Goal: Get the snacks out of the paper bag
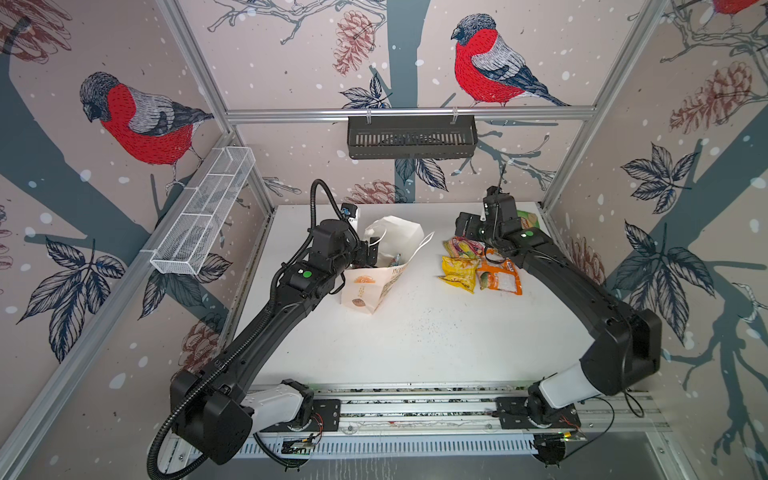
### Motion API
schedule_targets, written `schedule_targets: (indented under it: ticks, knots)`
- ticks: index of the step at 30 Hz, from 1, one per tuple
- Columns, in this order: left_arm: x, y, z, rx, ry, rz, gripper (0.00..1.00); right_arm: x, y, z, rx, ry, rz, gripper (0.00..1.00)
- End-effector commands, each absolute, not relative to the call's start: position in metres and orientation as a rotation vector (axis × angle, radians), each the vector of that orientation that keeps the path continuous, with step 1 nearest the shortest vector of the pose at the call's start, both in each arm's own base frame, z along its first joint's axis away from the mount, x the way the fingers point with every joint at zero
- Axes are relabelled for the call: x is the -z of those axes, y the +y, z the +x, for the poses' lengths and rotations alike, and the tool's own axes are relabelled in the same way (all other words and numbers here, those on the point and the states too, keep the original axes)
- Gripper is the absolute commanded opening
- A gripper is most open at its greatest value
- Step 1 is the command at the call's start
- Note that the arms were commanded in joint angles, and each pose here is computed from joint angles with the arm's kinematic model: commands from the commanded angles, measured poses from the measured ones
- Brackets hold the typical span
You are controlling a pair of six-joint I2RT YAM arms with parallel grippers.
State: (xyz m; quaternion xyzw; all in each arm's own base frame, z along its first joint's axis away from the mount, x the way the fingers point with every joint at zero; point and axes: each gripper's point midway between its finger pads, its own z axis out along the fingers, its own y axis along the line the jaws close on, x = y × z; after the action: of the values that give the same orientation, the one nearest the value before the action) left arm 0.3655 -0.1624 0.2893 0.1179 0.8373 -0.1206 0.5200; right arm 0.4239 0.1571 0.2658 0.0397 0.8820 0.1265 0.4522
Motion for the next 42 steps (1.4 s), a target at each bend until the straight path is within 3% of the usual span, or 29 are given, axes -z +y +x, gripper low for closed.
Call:
schedule_targets:
  ticks: [1,20,30,42]
  knots:
    - [-0.298,-0.167,0.369,0.315,1.970,0.284,0.95,-0.290,0.160,0.416,-0.359,2.100,0.098,1.00]
    - [-0.270,-0.164,0.377,0.339,2.169,0.231,0.69,-0.310,0.144,0.365,-0.463,2.008,0.152,1.00]
    - [-0.283,-0.157,0.381,0.272,2.229,0.209,0.65,-0.299,0.145,0.353,-0.490,2.013,0.117,1.00]
    - [-0.247,-0.162,0.375,0.213,2.543,0.269,0.63,-0.298,0.142,0.345,-0.506,1.978,0.061,1.00]
